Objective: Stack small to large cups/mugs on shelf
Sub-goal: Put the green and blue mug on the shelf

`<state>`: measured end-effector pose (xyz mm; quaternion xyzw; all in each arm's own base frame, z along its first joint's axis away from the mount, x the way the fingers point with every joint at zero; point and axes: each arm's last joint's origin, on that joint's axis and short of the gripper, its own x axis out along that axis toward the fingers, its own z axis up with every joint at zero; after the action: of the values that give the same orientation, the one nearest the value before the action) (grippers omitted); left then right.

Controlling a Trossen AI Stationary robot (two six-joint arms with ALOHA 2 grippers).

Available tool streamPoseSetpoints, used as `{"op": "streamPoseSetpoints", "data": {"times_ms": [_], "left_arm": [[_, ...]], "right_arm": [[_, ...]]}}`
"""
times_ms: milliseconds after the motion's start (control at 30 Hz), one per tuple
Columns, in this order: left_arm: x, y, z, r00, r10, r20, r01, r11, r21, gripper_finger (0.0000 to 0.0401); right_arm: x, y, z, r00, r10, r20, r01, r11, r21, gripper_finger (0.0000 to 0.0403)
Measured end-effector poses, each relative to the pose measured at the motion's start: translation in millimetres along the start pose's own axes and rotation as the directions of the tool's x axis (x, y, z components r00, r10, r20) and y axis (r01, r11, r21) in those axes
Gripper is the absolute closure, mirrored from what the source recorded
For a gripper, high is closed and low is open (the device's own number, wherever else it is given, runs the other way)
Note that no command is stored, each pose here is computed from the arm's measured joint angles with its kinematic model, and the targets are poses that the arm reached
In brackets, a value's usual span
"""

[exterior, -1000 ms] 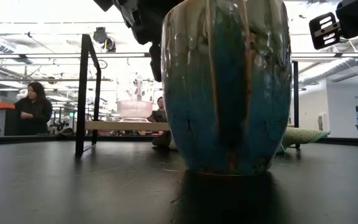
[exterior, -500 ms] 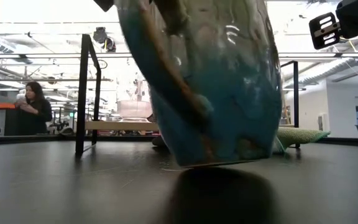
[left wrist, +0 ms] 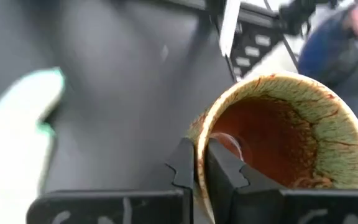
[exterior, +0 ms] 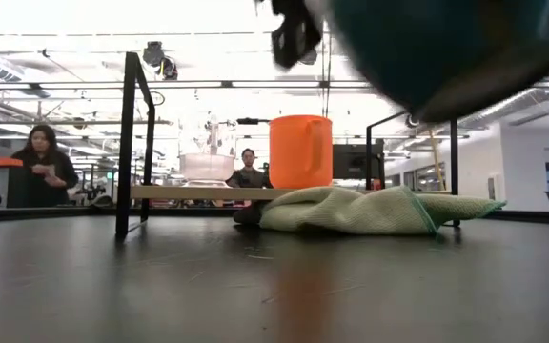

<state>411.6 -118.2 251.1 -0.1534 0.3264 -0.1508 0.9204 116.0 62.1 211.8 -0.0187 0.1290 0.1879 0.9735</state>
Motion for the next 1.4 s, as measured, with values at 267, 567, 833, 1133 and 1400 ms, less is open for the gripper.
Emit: {"op": "streamPoseSetpoints", "data": {"times_ms": [267, 567, 833, 1133, 1400], "left_arm": [[-45, 8, 72, 0.984, 0.145, 0.099, -0.151, 0.987, 0.056, 0.0383], [-105, 61, 127, 0.940, 0.276, 0.202, -0.280, 0.960, -0.009, 0.0383], [-116, 97, 140, 0.924, 0.312, 0.222, -0.322, 0.947, 0.009, 0.0383], [-99, 147, 161, 0.917, 0.382, 0.118, -0.383, 0.924, -0.021, 0.0383], [-108, 188, 159, 0.890, 0.445, 0.098, -0.438, 0.895, -0.085, 0.0383]], "right_arm": [[0, 0, -1, 1.000, 0.000, -0.009, 0.000, 1.000, -0.001, 0.0403], [0, 0, 0, 1.000, 0.000, 0.002, 0.000, 1.000, -0.016, 0.0403], [0, 0, -1, 1.000, 0.000, -0.013, 0.000, 0.999, -0.035, 0.0403], [0, 0, -1, 1.000, -0.001, -0.012, 0.000, 0.999, -0.036, 0.0403], [0, 0, -3, 0.999, -0.002, -0.036, 0.000, 0.999, -0.038, 0.0403]]}}
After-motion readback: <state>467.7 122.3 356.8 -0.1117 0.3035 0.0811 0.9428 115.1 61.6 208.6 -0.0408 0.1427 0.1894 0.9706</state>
